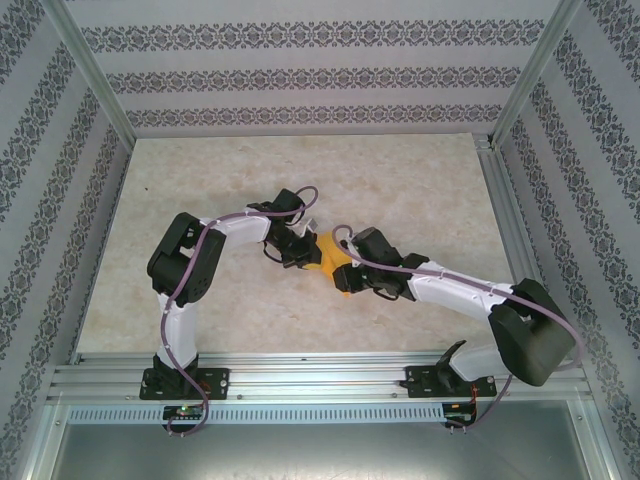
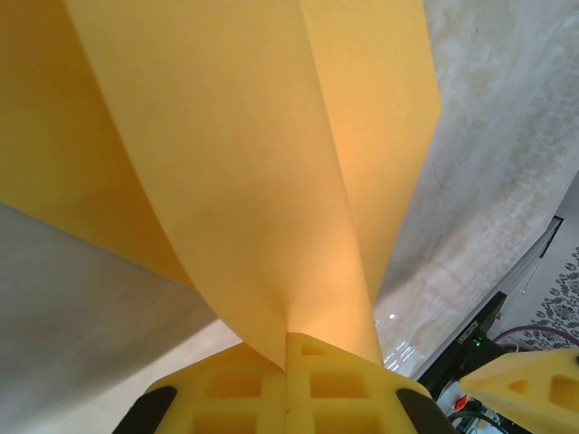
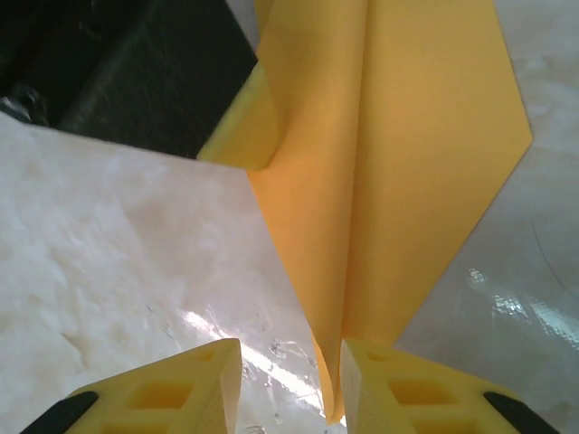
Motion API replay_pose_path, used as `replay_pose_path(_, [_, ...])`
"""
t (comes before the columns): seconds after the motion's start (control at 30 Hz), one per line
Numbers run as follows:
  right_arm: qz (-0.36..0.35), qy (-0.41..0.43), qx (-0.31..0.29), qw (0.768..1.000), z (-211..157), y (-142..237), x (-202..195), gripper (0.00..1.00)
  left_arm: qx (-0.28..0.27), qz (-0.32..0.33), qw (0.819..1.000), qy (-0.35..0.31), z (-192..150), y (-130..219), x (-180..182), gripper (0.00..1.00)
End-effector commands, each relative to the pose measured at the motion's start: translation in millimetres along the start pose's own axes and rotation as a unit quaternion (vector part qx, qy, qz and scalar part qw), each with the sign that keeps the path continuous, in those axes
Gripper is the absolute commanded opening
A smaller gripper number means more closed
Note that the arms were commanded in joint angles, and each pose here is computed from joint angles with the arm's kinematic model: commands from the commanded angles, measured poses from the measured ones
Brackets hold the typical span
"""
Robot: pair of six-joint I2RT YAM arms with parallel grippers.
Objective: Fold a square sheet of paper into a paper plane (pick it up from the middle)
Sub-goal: Fourth fold the wing at the center of the table.
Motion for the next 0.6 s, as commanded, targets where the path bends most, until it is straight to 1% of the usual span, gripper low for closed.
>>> replay_pose_path(0.0, [0.069,-0.072,-0.037,0.994,9.1,-0.7,7.2,0.29,-0.004,0.016,1.000,-0.015,8.8,0.3,2.4,0.00])
replay_pose_path(0.03, [0.078,-0.082,-0.039,0.993,11.2,-1.7,7.2,0.26,-0.005,0.016,1.000,-0.018,10.1,-0.3,2.3,0.00])
replay_pose_path(0.13, [0.097,-0.108,-0.041,0.989,16.0,-5.8,9.2,0.20,-0.004,0.016,1.000,-0.025,12.0,-1.5,1.5,0.00])
replay_pose_path(0.23, [0.107,-0.128,-0.038,0.985,16.4,-13.0,8.8,0.16,-0.002,0.015,0.999,-0.028,13.6,-3.6,1.5,0.00])
replay_pose_path(0.33, [0.109,-0.145,-0.037,0.983,15.6,-20.4,5.3,0.14,-0.003,0.014,0.999,-0.032,16.5,-4.4,-0.4,0.01])
replay_pose_path(0.57, [0.105,-0.162,-0.002,0.981,1.0,-36.1,-0.5,0.14,0.005,0.013,0.999,-0.038,17.6,-5.0,-4.0,0.01])
Point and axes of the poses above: each hand's point on the last joint's axis, 136 mm out from that joint toward the fingers, its own y axis back along the fingers, its own x axis along the line the jaws close on, z = x × y, the point moved 3 cm from there along y, back along the fingers, and after that the axes turned 12 degrees about y, right-handed, at the moved point
